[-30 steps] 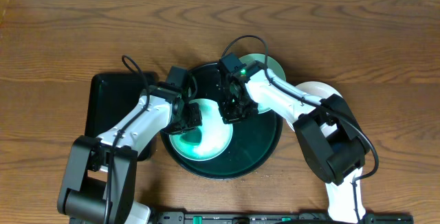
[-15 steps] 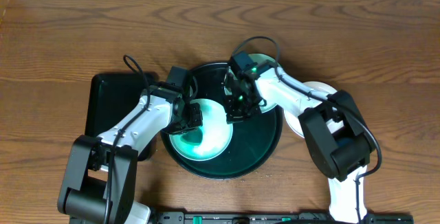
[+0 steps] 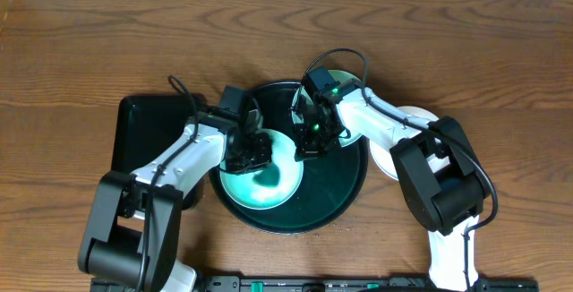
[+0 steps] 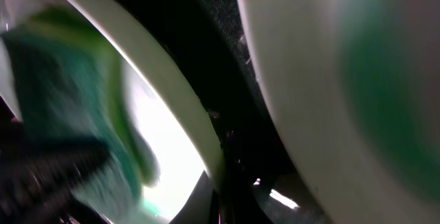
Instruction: Clean dirty plates on tray and stack at the side
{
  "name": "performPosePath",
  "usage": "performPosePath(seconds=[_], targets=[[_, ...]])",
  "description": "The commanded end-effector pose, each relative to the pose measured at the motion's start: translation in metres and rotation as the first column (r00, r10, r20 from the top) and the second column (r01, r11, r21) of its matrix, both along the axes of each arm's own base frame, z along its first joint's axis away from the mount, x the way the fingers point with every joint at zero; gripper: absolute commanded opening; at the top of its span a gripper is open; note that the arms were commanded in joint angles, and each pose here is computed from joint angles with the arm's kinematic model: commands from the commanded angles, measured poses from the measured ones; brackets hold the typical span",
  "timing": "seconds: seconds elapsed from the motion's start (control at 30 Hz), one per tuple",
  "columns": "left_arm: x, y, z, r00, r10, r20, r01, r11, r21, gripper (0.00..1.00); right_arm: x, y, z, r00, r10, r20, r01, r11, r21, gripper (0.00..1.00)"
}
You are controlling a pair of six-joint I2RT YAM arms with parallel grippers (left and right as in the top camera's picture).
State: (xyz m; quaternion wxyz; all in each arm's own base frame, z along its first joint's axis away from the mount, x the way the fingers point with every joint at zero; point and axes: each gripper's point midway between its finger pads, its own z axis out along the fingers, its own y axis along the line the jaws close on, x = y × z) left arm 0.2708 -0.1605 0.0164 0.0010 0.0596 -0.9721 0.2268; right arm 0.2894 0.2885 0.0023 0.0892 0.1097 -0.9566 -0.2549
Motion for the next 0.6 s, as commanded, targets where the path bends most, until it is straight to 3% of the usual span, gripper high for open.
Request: performPosePath(seconds=[0.0,0.1,0.2,0.3,0.4,0.47,0.57], targets=[[-0.019,-0.033,0.009,0.993,-0.117,-0.030,0.109,0.973,-0.206,0.07,0.000,-0.004,-0.010,1.000,-0.015,-0.007,0.015,1.000,-0.022,0.01],[-0.015,-0.023,0.002,0.995,-0.097,-0.019,0.093,0.986,-0.136,0.07,-0.001,-0.004,-0.010,1.000,-0.015,-0.009,0.015,1.000,-0.023,0.01],[-0.012,0.012,-0.016,0.999,0.005,-0.041,-0.001,0.997,0.083,0.07,-0.001,-0.004,-0.010,1.000,-0.015,-0.010,0.015,1.000,-0.023,0.01],[-0.019,0.059,-0.027,0.993,0.109,-0.052,-0.084,0.933,0.349,0.07,-0.001,-0.004,-0.010,1.000,-0.015,-0.012,0.015,1.000,-0.024,0.01],[-0.027,0.102,-0.026,0.983,0.181,-0.024,-0.136,0.815,0.564,0.07,-0.001,-0.004,-0.010,1.000,-0.015,-0.011,0.015,1.000,-0.024,0.01],[-0.029,0.118,-0.023,0.979,0.203,-0.002,-0.156,0.757,0.634,0.07,-0.001,-0.004,-0.010,1.000,-0.015,-0.010,0.015,1.000,-0.024,0.01],[-0.027,0.121,-0.023,0.978,0.207,0.012,-0.165,0.745,0.647,0.07,-0.001,-0.004,-0.010,1.000,-0.015,-0.010,0.015,1.000,-0.024,0.01]])
